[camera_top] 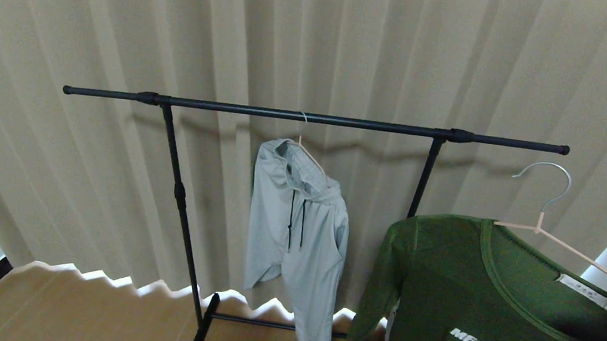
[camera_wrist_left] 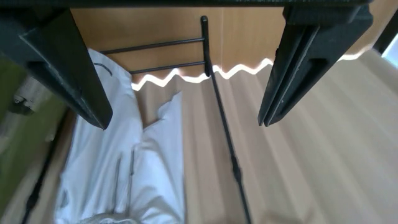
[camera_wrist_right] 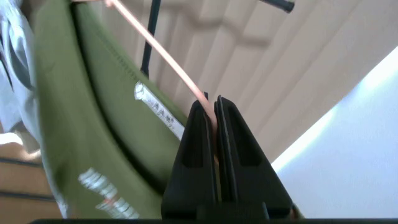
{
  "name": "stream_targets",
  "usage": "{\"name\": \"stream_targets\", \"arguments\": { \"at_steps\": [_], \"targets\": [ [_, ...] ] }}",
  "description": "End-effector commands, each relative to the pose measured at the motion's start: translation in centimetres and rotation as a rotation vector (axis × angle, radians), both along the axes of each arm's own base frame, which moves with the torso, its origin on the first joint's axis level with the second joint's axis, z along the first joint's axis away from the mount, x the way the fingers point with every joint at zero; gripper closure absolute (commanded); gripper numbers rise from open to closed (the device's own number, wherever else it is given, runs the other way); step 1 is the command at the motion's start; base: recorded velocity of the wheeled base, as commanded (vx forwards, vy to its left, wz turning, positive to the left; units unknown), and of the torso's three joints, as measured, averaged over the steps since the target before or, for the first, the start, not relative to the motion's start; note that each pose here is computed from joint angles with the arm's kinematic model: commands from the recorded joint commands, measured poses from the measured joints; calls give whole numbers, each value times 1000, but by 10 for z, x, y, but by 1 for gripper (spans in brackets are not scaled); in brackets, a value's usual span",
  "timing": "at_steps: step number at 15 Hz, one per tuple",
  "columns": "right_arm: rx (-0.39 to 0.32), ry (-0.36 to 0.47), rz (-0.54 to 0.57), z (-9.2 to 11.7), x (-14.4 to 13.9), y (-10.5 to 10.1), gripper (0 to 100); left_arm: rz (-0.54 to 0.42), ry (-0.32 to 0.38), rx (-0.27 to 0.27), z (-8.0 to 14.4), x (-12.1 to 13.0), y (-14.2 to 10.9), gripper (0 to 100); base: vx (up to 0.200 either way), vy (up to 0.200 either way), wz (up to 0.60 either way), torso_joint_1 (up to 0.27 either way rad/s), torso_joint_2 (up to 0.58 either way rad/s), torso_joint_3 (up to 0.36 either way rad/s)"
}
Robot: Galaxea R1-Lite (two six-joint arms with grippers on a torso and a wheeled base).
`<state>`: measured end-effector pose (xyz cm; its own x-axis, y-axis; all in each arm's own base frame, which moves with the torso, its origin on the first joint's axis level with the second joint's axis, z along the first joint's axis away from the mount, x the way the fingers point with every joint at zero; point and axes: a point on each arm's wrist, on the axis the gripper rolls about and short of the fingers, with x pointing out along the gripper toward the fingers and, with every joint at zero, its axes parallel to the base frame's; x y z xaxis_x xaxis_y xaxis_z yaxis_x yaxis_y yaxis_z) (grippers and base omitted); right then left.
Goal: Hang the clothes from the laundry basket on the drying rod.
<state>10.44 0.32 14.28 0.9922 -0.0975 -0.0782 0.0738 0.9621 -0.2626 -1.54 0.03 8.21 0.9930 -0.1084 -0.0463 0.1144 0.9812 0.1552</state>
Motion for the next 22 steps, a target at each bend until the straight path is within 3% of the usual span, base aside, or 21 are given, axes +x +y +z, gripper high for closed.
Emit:
{"name": "stream_targets", "arguments": {
  "at_steps": [1,8,20,22],
  "targets": [
    [-3,30,-10,0,3,-1,100,3,3,-2,0,0,0,0,0,0,0,0,0,0],
    [-4,53,2,17,14,1,100,0,3,-3,0,0,0,0,171,0,0,-2,0,3],
    [-6,159,68,14,60,14,100,3,2,2,0,0,0,0,200,0,0,6,2,2],
    [-8,173,77,13,69,17,100,0,2,4,0,0,0,0,0,0,0,0,0,0]
  ]
}}
